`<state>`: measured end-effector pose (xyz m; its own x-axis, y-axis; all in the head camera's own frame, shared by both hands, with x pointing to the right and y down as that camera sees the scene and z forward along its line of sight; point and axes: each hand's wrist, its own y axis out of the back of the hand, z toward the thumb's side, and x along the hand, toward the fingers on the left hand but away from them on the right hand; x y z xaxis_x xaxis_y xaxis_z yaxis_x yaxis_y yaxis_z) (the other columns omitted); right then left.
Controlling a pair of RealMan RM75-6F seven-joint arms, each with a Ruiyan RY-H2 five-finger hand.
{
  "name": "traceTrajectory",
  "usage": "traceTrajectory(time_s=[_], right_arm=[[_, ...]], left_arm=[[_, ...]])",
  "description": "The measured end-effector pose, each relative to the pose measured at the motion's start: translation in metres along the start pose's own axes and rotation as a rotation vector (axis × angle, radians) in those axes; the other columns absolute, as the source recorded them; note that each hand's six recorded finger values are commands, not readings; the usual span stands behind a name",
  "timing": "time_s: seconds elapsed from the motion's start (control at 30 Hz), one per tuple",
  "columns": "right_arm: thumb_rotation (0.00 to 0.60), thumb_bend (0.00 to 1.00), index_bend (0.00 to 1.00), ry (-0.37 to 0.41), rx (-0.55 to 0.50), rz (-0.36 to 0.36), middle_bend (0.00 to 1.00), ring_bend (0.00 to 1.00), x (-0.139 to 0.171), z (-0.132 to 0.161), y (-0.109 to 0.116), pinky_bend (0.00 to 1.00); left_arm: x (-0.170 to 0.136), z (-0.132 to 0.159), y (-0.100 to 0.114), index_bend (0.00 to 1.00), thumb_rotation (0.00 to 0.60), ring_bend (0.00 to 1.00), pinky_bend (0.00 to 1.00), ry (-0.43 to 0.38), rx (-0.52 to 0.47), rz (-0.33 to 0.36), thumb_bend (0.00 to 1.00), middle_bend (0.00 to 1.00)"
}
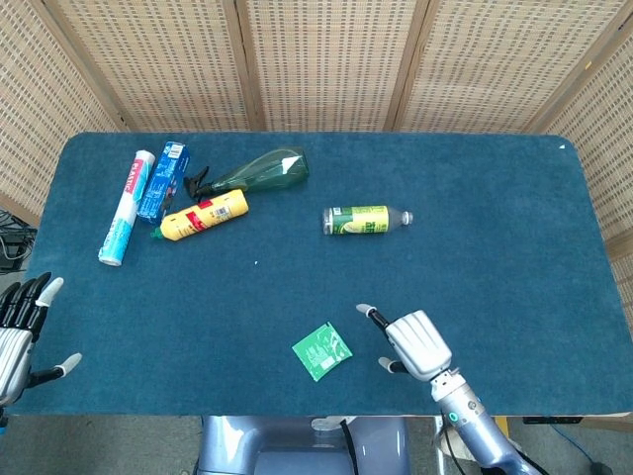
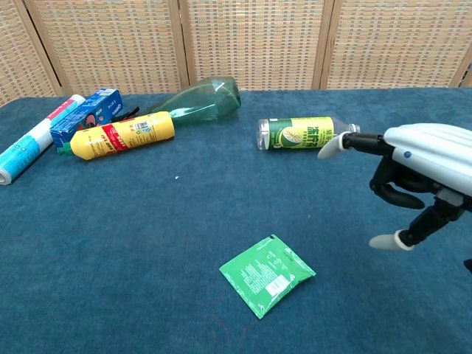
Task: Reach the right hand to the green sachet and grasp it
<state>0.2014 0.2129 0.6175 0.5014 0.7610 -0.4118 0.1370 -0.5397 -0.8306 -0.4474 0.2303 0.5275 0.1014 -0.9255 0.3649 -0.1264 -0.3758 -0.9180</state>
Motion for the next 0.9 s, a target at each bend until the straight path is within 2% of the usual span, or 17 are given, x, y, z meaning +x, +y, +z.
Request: traceTrajectory(time_s=[0.13,0.2,0.33,0.57,0.9], right_arm=[[0.6,0.6,0.34,0.033,0.023,0.041,1.0,1.0,0.0,0.011,-0.011,0.95],[0.6,0.64,0.35,0.044,0.02,0.061,1.0,1.0,0.001,0.015,-0.015,0.96],[0.6,0.68,0.31,0.059,0.001,0.099,1.0,1.0,0.001,0.021,-0.024,0.96],[0.6,0.69,0.27,0.088,0.072,0.179,1.0,1.0,-0.002,0.032,-0.042,0.96],[0.6,0.78,0.23,0.098,0.131,0.266,1.0,1.0,-0.009,0.046,-0.062,0.96]], left_arm=[[0.0,-0.001,0.0,0.0,0.593,0.0,0.01,0.0,-0.003,0.001,0.1,0.0],[0.001,0.0,0.0,0.0,0.593,0.0,0.01,-0.001,-0.003,0.001,0.1,0.0],[0.0,0.0,-0.001,0.0,0.592,0.0,0.01,-0.002,-0.005,0.001,0.1,0.0],[0.0,0.001,-0.001,0.0,0.594,0.0,0.01,-0.004,-0.004,0.0,0.1,0.0],[0.001,0.0,-0.002,0.0,0.594,0.0,0.01,-0.002,-0.006,-0.006,0.1,0.0]])
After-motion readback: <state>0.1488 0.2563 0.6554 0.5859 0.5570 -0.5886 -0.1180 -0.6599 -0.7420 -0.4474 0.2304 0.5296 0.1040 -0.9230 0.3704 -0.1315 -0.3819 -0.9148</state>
